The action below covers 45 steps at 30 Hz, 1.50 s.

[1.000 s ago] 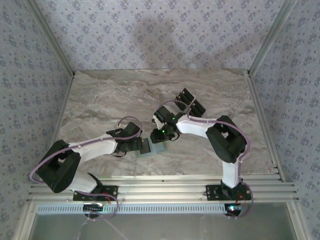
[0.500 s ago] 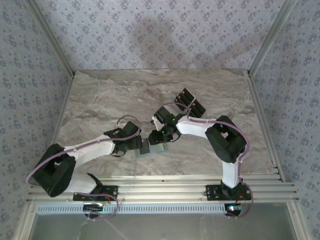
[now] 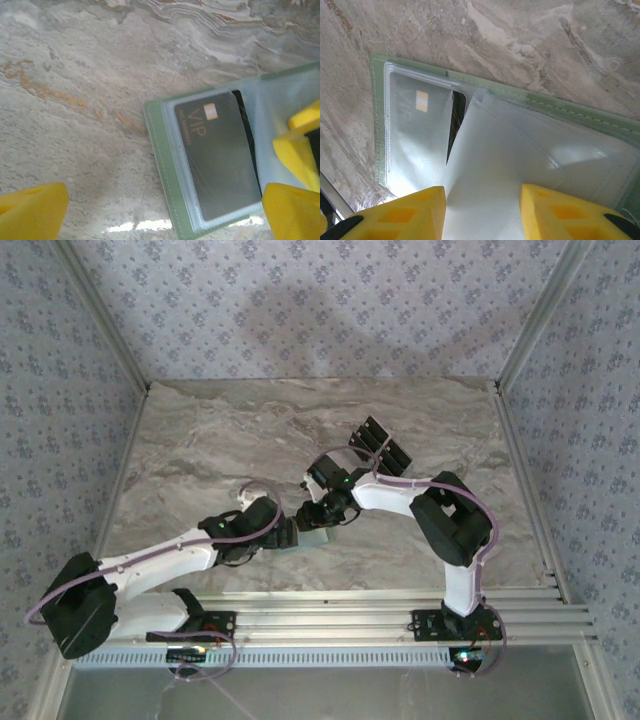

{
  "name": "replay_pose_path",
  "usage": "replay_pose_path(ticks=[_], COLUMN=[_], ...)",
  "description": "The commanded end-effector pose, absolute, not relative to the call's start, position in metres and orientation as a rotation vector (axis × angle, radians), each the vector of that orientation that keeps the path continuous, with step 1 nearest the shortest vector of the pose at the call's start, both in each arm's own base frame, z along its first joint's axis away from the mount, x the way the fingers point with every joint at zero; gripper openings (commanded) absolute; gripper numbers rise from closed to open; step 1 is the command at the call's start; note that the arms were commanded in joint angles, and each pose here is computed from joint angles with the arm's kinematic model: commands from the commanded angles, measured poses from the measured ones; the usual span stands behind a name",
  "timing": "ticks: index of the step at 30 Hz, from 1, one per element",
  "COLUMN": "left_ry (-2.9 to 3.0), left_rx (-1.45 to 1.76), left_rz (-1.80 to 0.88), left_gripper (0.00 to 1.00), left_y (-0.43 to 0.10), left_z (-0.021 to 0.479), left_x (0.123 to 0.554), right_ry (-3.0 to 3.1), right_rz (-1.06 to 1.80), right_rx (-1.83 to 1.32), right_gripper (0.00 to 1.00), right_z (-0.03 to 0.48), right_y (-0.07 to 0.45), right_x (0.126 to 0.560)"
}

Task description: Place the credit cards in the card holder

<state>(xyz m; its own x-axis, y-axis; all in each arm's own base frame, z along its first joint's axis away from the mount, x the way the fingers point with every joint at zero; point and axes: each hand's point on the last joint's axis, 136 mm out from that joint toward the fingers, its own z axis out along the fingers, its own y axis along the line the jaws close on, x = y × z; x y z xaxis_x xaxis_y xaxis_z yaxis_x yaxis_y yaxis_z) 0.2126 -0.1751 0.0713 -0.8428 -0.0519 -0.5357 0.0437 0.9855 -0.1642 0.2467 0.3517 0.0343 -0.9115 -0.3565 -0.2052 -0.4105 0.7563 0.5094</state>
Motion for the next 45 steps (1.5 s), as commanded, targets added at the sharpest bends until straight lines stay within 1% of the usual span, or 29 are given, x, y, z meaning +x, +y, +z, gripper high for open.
replay_pose_path(ticks=[1,7,16,24,35,36,42,45], left_ry=[2.522,2.494,2.496,2.496,2.537,2.538,2.563,2.563], left_rx=[0.009,0.088,0.173,0.200,0.221,0.217,0.207,0.202], left_rz=[-0.241,-0.282,-0.259,-0.252,-0.135,-0.128,-0.083,-0.078], left_gripper=[1.00,1.00,1.00,1.00,1.00,1.00,1.00,1.00], left_y=[-0.178,-0.196,-0.216,-0.224,-0.213,-0.212,-0.203,-0.200], left_z=[0.075,0.074,0.068,0.062,0.044,0.043,0.032,0.031], left_x=[0.209,0.205,0.213,0.216,0.215,0.215,0.210,0.209], right_ry=[2.921,2.929,2.933,2.929,2.927,2.893,2.812,2.810], right_rz=[0.854,0.851,0.850,0.849,0.855,0.873,0.901,0.892], right_rx=[-0.619,-0.614,-0.615,-0.618,-0.614,-0.616,-0.545,-0.481], right_gripper=[0.46,0.46,0.45,0.45,0.46,0.45,0.46,0.46], right_z=[0.023,0.021,0.021,0.021,0.024,0.035,0.065,0.067], right_y=[0.350,0.349,0.349,0.348,0.348,0.355,0.353,0.340], right_x=[0.236,0.236,0.235,0.236,0.237,0.243,0.256,0.254])
